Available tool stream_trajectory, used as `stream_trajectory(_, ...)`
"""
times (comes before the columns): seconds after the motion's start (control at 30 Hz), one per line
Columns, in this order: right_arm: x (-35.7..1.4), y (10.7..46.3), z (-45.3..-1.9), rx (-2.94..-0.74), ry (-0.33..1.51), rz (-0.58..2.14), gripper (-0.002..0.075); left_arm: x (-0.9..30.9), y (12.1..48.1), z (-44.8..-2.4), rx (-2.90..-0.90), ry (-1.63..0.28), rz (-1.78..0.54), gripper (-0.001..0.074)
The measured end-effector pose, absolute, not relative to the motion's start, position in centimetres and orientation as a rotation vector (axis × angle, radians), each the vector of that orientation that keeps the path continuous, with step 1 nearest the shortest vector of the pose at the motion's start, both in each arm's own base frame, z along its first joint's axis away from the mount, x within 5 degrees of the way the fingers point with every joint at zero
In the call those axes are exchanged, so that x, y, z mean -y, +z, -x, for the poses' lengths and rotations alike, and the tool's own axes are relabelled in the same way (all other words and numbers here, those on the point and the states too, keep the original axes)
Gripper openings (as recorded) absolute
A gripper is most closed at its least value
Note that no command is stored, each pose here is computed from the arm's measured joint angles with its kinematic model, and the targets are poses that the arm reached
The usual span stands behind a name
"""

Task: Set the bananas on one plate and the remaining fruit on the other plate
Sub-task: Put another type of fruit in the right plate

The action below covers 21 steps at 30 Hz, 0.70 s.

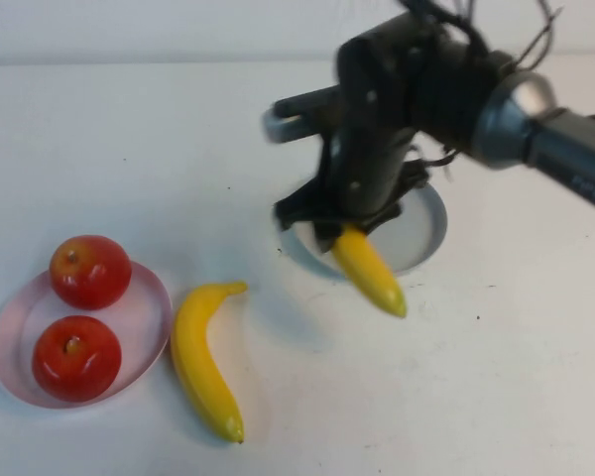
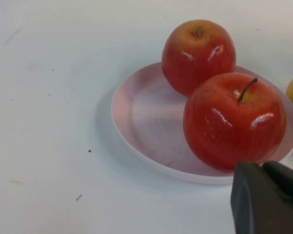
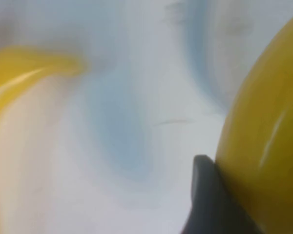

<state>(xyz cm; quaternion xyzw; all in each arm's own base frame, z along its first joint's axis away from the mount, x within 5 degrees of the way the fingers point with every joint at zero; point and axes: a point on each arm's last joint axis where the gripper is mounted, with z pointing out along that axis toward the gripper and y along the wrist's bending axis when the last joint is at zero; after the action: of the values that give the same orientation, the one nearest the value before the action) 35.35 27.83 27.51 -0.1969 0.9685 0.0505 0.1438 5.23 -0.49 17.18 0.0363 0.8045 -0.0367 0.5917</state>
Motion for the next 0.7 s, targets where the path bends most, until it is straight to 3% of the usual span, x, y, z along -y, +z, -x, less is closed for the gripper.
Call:
stream_trajectory(0.3, -21.7, 22.8, -42.6, -2.798, 0.2, 0.25, 0.0304, 0.5, 17.2, -5.2, -1.871, -0.084, -0.086, -0.0002)
stream_trajectory(0.7, -21.7, 20.9, -45.4, -2.78, 0.253, 0.195, 0.0304, 0.5, 17.2, -5.2, -1.871, -0.084, -0.086, -0.0002)
